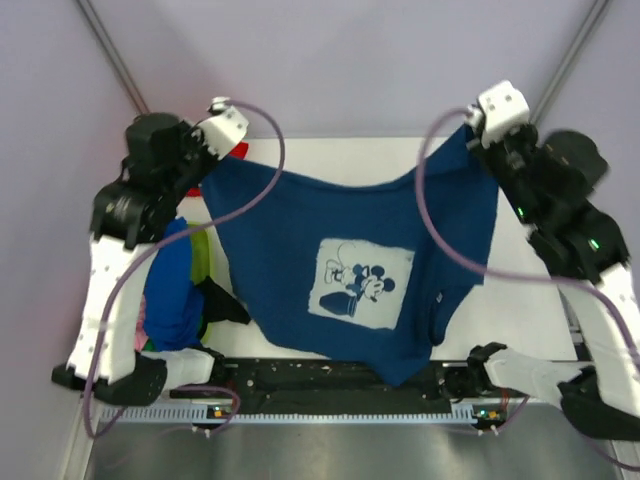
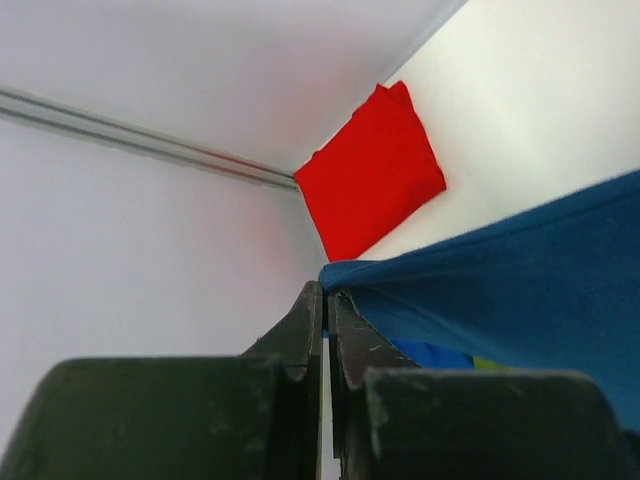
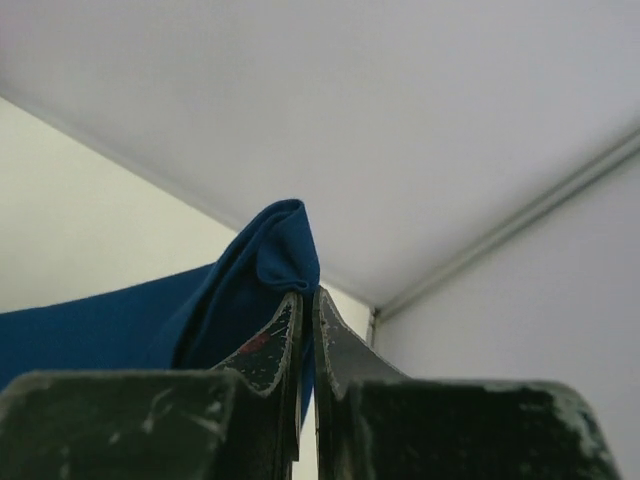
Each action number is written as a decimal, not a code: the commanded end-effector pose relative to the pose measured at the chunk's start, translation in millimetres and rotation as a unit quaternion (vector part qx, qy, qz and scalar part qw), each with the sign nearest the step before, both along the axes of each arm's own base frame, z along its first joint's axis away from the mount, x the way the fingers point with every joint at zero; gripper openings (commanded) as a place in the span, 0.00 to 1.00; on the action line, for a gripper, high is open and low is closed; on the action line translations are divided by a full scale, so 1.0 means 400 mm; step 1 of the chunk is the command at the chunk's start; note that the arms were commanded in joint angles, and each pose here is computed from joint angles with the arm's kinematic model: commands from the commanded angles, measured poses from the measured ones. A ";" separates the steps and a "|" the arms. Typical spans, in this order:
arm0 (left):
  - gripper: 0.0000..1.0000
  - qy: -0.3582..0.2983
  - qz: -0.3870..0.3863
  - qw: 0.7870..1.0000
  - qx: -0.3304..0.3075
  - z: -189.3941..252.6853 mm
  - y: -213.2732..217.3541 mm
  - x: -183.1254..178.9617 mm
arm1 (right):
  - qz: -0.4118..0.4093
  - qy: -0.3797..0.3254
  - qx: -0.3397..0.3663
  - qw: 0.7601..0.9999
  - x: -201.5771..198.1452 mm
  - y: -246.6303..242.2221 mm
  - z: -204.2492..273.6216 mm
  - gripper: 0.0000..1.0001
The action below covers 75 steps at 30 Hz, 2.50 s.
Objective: Fold and stack the t-shirts
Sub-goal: Flatten out the tshirt, then fold the flattened tshirt in 1/3 of the way
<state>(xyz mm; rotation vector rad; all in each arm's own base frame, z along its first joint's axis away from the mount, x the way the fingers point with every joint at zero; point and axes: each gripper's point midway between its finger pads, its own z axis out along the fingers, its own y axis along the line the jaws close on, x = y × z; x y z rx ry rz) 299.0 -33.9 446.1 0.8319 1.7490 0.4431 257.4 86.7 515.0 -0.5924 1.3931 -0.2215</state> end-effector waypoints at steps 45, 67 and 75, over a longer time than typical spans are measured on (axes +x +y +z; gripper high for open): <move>0.00 0.367 -0.102 0.912 0.151 -0.893 0.002 -0.055 | 0.264 0.452 -0.440 0.729 -0.297 0.037 -0.969 0.00; 0.00 0.340 0.110 0.929 0.099 -0.937 0.084 0.123 | 0.112 0.252 -0.390 0.878 0.218 0.033 -0.965 0.00; 0.00 0.349 0.106 0.927 0.089 -0.955 0.070 0.138 | 0.139 0.228 -0.387 0.883 0.251 0.071 -0.974 0.00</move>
